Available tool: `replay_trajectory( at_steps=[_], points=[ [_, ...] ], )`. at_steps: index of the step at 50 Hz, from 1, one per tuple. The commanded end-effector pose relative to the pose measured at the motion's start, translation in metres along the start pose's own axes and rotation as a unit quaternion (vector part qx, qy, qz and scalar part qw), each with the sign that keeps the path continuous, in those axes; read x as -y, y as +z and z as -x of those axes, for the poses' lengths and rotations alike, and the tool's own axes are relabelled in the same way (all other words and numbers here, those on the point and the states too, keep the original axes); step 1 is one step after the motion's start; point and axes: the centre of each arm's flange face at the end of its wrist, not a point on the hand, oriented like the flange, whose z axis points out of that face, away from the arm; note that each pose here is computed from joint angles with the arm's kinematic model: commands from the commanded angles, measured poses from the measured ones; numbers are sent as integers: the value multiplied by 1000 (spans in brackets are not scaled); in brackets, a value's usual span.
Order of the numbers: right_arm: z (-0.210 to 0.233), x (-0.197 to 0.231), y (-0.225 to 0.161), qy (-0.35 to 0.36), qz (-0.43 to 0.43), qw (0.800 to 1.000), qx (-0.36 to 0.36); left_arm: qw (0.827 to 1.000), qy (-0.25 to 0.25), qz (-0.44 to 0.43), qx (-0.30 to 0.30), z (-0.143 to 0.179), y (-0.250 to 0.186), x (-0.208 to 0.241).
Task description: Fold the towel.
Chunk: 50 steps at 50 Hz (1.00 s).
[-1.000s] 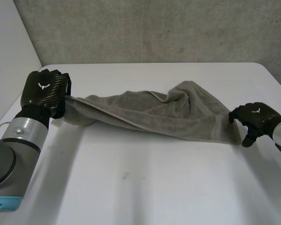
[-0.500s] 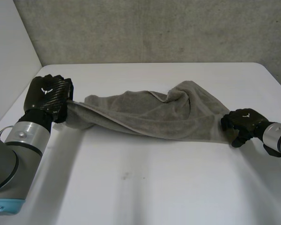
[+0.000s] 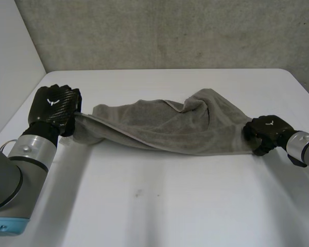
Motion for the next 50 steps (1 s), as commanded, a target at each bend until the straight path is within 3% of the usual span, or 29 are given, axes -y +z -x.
replay_trajectory(
  at_steps=[1,16,30,39,44,50],
  points=[
    [0,-5,5,0,3,1000,2,1000,-1,1,0,0,0,0],
    [-2,-4,11,-2,2,1000,-6,1000,-1,4,-2,-1,0,-3],
    [-19,37,0,29,-52,997,-51,1000,-1,5,-3,-2,-1,-2],
    [-9,70,-69,-64,60,996,-14,1000,3,14,-6,0,-13,4],
    [-16,75,-126,-95,170,981,6,999,2,32,-16,3,-33,18],
    [-5,96,-163,-108,177,978,16,998,18,47,-38,5,-53,35]
  ],
)
